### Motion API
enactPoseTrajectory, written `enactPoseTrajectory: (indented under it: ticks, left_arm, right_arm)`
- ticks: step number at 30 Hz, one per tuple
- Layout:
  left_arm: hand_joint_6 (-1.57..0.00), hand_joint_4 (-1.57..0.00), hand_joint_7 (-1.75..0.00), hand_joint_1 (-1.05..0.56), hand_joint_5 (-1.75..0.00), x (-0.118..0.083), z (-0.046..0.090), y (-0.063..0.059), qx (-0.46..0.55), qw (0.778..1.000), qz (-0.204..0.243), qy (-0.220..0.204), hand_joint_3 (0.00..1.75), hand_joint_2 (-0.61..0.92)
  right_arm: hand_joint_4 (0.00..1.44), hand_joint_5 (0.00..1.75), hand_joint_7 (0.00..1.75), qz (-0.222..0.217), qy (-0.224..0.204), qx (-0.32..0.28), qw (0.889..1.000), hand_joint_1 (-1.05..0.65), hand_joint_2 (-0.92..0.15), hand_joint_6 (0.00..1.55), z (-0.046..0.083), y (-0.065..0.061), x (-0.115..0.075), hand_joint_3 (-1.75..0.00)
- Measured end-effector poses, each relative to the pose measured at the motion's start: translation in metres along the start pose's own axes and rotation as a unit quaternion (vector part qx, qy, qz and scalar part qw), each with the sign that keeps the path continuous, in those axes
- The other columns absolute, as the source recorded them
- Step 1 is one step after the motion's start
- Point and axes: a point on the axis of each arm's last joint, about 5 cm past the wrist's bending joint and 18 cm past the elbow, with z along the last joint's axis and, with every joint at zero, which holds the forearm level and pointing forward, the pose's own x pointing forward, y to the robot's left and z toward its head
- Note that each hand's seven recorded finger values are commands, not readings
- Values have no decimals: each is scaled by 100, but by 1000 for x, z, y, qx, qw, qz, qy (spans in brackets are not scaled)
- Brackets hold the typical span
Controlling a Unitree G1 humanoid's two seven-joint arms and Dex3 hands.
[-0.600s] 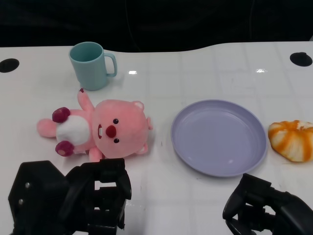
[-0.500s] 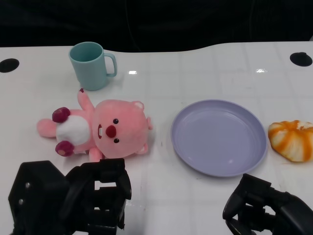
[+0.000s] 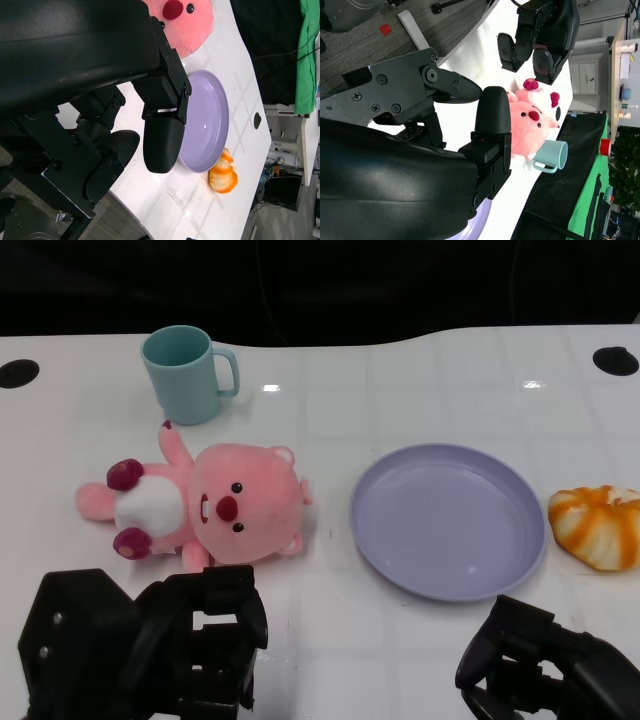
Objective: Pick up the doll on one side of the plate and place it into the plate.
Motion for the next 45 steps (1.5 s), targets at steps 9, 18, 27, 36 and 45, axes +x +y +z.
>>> enactPoseTrajectory:
  ticks: [9, 18, 27, 36, 45]
  left_arm:
    - [-90, -94, -157, -4, -175, 0, -2, 1, -1, 1000, 1, 3, 158, 33]
    - [-90, -93, -156, -2, -174, 0, -1, 1, -1, 1000, 2, -2, 157, 34]
    - [-81, -80, -126, -2, -160, 0, 1, 3, -3, 1000, 9, -9, 150, 33]
    - [-66, -63, -87, -25, -134, -3, 8, 11, -17, 999, 27, -41, 99, 49]
    - [-66, -41, -40, -37, -107, -3, 20, 17, 55, 994, 43, -79, 25, 85]
  right_arm:
    - [66, 175, 170, 1, 1, 1, 1000, -21, -84, 42, 0, 0, 0, -71]
    - [65, 175, 170, 2, 1, 1, 1000, -21, -84, 42, 0, 1, 0, -70]
    - [66, 175, 170, 2, 3, 2, 1000, -20, -84, 42, -1, 1, 0, -70]
    - [66, 175, 170, 9, 2, 4, 1000, -20, -84, 43, -2, 4, 2, -71]
    - [67, 175, 171, 8, -1, 5, 1000, -22, -83, 43, -1, 5, 4, -72]
